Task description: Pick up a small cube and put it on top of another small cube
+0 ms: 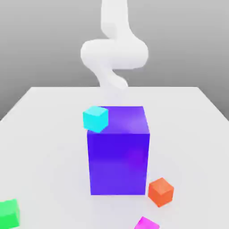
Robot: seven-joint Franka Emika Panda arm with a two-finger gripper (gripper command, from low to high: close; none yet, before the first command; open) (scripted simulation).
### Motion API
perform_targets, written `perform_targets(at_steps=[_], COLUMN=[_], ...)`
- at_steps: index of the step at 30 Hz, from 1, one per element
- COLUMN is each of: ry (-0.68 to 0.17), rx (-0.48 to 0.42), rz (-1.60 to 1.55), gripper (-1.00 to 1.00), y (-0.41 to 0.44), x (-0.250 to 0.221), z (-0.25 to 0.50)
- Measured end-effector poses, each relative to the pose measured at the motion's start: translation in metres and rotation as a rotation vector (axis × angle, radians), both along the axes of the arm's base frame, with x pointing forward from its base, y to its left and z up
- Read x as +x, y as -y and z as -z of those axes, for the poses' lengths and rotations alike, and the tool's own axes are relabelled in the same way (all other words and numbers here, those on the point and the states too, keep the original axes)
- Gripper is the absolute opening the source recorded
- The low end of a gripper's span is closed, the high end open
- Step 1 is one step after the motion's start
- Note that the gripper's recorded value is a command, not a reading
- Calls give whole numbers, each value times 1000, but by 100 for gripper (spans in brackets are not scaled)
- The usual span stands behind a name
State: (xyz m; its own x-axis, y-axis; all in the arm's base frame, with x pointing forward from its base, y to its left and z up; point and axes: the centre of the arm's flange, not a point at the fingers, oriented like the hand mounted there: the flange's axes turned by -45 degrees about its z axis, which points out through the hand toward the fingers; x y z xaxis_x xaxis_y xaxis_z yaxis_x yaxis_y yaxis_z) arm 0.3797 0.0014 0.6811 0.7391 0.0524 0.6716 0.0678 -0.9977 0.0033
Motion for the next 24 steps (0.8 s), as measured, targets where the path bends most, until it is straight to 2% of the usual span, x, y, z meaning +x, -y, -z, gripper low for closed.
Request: perform_targets(at_steps=[6,12,18,24], ry=[-147,-282,-410,-536], rx=[-45,-102,-174,-264], rz=[-187,-361,-533,-694], gripper=[0,0,0,0], y=[-13,-32,-55,-70], x=[71,121,149,156], z=[85,180,284,388])
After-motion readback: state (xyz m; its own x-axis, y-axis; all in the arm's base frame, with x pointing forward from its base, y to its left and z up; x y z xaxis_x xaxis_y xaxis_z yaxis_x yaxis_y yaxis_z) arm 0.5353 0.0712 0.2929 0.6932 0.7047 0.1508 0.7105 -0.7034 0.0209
